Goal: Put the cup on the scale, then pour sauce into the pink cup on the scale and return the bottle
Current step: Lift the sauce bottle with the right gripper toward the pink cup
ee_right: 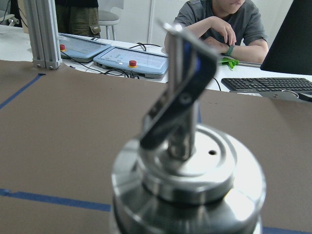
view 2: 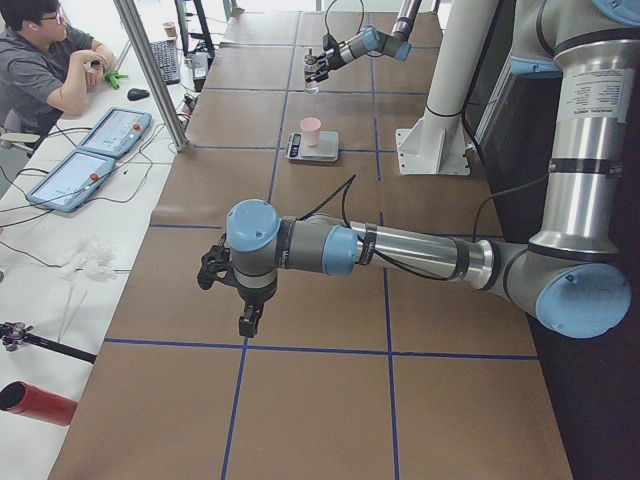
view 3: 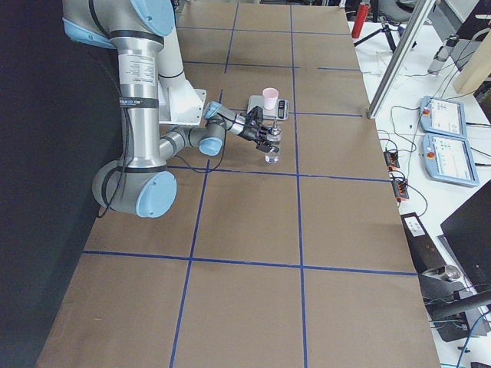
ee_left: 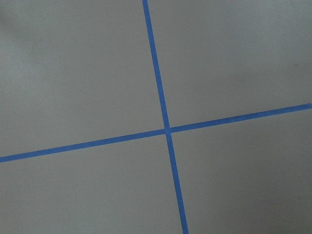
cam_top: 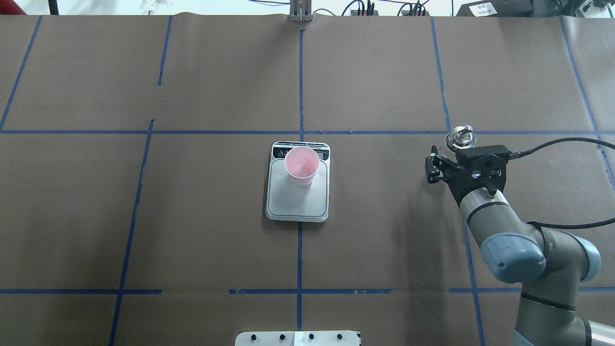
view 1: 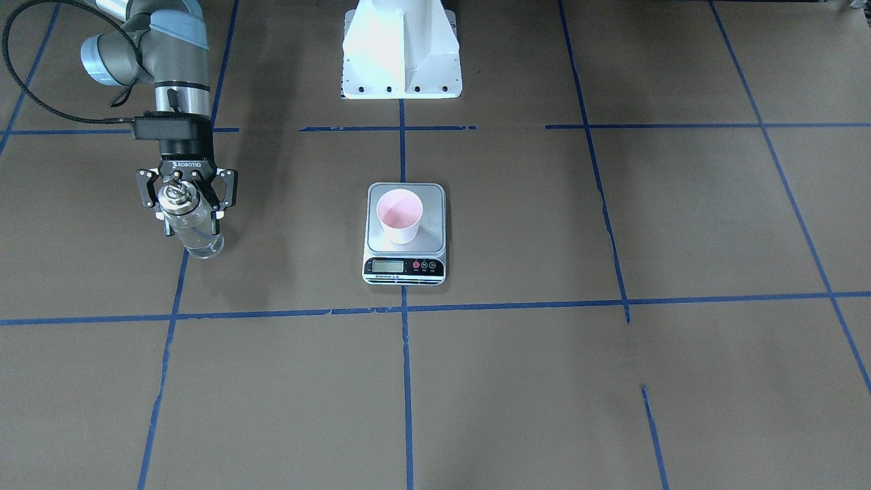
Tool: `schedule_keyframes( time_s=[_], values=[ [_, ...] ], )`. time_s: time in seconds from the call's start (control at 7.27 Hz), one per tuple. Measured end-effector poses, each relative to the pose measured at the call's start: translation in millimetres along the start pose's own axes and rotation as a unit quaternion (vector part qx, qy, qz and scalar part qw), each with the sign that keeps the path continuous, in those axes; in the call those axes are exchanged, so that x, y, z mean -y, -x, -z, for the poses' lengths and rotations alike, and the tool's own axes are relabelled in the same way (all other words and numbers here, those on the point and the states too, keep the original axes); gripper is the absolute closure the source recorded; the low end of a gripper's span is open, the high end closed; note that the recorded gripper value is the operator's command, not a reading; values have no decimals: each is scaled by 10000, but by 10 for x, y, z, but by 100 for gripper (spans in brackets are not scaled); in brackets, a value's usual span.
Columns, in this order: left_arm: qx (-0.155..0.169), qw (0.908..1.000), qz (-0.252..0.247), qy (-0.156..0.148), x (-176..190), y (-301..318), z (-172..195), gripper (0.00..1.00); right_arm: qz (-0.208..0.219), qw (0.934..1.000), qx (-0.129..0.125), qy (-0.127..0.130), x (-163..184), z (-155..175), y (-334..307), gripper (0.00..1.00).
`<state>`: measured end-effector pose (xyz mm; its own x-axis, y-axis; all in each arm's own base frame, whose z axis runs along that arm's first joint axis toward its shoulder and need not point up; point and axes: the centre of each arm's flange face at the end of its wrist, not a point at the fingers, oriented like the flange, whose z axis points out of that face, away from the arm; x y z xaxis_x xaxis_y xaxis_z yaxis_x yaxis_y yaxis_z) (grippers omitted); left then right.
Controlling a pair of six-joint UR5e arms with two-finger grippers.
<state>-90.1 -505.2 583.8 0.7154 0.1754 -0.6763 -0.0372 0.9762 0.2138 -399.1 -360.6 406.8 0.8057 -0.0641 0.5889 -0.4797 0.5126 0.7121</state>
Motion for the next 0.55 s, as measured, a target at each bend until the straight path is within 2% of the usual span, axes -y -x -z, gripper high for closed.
schedule_keyframes(
  time_s=[0.41, 0.55],
  values=[
    [-5, 10000, 47, 45, -68, 35, -39, 0, 22, 9996, 133, -250, 415, -20, 249, 100],
    [-6, 10000, 60, 56, -97, 49, -53, 0, 214, 9993, 133, -281, 471, -28, 277, 100]
  ],
)
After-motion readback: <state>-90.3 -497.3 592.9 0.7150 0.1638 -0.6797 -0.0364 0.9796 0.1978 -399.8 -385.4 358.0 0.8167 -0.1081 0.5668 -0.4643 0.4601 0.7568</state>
